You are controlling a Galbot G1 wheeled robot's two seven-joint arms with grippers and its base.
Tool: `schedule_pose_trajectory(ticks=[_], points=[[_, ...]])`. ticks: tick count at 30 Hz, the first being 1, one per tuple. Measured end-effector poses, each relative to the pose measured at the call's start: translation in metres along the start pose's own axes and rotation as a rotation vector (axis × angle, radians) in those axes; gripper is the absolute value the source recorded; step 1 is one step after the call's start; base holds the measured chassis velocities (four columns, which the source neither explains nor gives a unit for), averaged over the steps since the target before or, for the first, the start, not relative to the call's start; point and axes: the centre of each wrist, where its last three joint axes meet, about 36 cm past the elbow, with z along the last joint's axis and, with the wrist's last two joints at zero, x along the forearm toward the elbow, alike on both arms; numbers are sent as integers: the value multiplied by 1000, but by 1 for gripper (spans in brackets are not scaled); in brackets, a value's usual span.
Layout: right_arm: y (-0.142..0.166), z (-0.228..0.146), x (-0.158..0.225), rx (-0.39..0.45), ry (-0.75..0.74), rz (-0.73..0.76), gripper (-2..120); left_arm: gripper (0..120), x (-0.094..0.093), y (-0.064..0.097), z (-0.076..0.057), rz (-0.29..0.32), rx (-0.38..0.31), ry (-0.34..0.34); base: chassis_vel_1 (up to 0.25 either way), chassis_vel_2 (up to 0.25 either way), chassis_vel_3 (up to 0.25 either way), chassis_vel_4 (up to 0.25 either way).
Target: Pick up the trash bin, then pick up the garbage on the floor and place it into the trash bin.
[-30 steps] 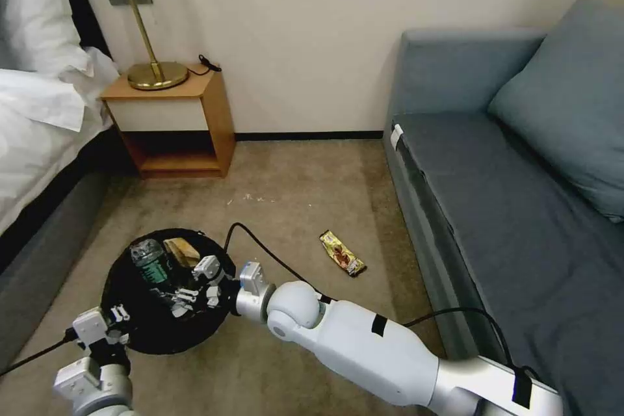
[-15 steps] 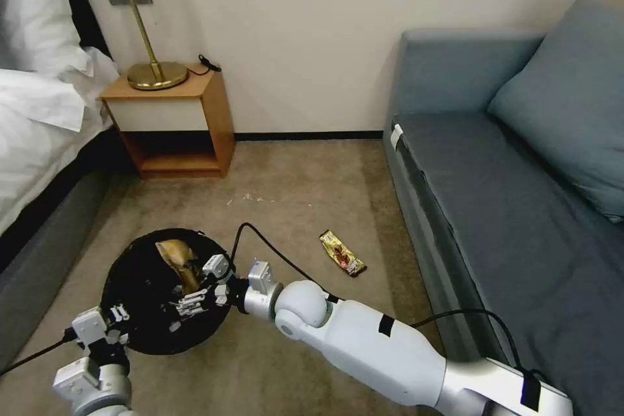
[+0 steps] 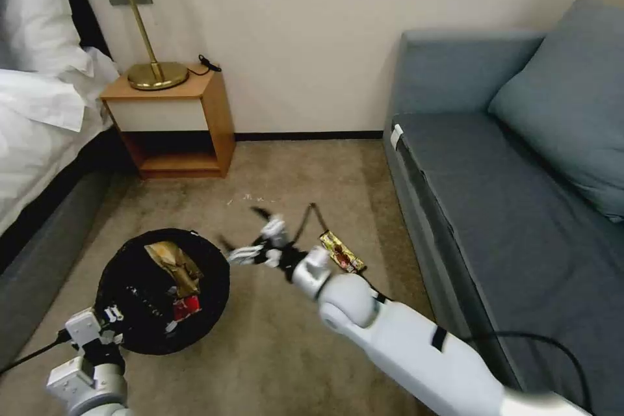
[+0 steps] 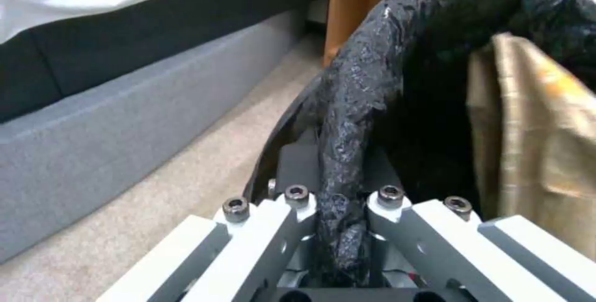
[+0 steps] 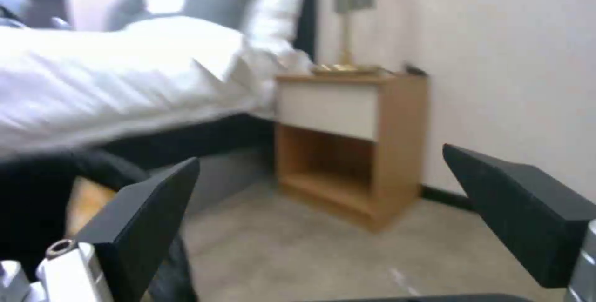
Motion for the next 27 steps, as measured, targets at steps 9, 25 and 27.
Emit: schedule_pose_trajectory(ticks=[9, 25, 27], points=[[-42, 14, 78, 125, -59, 283, 100, 4, -2, 1, -1, -8, -2, 1, 0, 0, 0, 0], [-47, 38, 217, 218, 13, 603, 100, 4, 2, 2, -3, -4, -8, -13, 0, 0, 0, 0], [-44, 40, 217, 211, 8, 602, 100, 4, 2, 2, -3, -4, -8, -13, 0, 0, 0, 0]])
